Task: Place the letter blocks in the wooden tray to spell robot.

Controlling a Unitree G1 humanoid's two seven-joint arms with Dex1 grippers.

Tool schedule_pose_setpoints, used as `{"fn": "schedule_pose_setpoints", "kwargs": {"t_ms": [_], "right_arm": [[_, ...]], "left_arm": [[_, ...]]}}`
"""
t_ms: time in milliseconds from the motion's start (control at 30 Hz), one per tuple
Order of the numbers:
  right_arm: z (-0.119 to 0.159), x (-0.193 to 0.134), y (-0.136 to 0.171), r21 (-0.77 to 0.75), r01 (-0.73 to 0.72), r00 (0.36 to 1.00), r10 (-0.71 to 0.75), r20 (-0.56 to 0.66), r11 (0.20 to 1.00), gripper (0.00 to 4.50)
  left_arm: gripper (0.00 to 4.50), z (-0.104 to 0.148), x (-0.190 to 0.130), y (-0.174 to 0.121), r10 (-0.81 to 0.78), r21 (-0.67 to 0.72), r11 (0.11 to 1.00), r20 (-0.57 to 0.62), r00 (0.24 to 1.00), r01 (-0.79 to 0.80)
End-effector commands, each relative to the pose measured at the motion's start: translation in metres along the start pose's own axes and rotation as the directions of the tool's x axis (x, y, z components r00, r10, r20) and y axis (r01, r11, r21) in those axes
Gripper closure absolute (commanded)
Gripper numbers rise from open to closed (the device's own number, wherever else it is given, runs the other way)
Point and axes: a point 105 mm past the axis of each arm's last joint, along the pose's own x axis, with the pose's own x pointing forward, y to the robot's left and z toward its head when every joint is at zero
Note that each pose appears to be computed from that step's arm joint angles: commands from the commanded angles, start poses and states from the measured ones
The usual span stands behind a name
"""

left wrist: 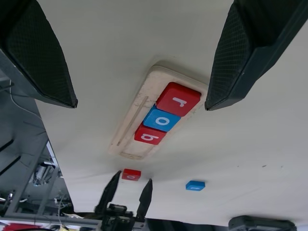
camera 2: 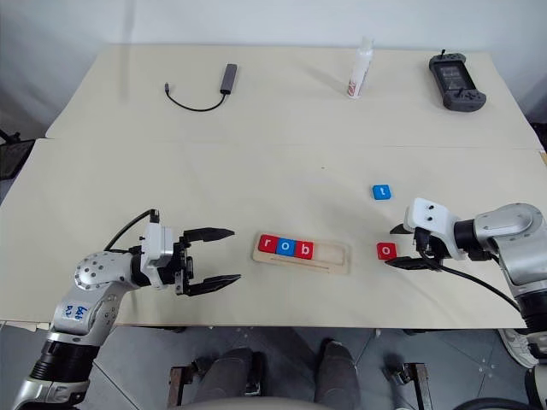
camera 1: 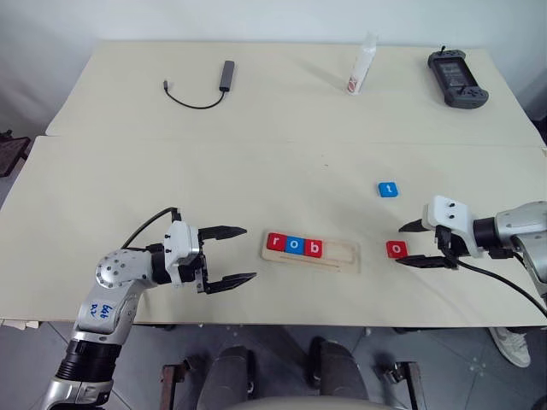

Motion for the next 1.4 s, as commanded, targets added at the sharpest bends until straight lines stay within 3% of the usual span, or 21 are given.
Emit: {"fn": "schedule_pose_setpoints", "kwargs": {"t_ms": [33,100,200,300,400,633,1133,1400], "right_arm": [[0.002,0.006,0.008,-0.017,-0.045,0.999,0.046,0.023,0.999,2.34],[0.003,0.006,0.007,-0.035,-0.032,0.999,0.033,0.033,0.999,3.01],[0.008,0.004,0.004,-0.049,-0.011,0.999,0.013,0.045,0.999,3.05],[0.037,0.003,-0.001,-0.075,0.011,0.995,-0.003,0.098,0.997,3.05],[0.063,0.009,0.009,-0.046,-0.039,0.991,0.044,0.129,0.998,3.05],[0.094,0.041,0.033,-0.022,-0.093,0.986,0.096,0.137,0.995,3.05],[0.096,0.063,0.042,-0.022,-0.110,0.989,0.111,0.100,0.994,3.05],[0.101,0.050,0.030,0.000,-0.047,0.990,0.047,0.131,0.999,0.32]], "left_arm": [[0.00,0.011,-0.002,0.002,-0.009,0.055,0.998,0.018,1.000,0.008],[0.00,0.010,-0.002,0.003,-0.006,0.057,0.998,0.017,1.000,0.005],[0.00,0.009,-0.002,0.003,-0.002,0.058,0.998,0.016,1.000,0.001],[0.00,0.007,-0.003,0.004,0.007,0.055,0.998,0.012,1.000,-0.008],[0.00,0.006,-0.002,0.004,0.014,0.054,0.998,0.010,1.000,-0.014],[0.00,0.004,-0.002,0.003,0.035,0.051,0.998,0.006,0.999,-0.035],[0.00,0.005,-0.007,0.001,0.074,0.050,0.996,-0.001,0.997,-0.074],[0.00,0.005,-0.007,0.002,0.080,0.052,0.995,-0.002,0.997,-0.079]]}}
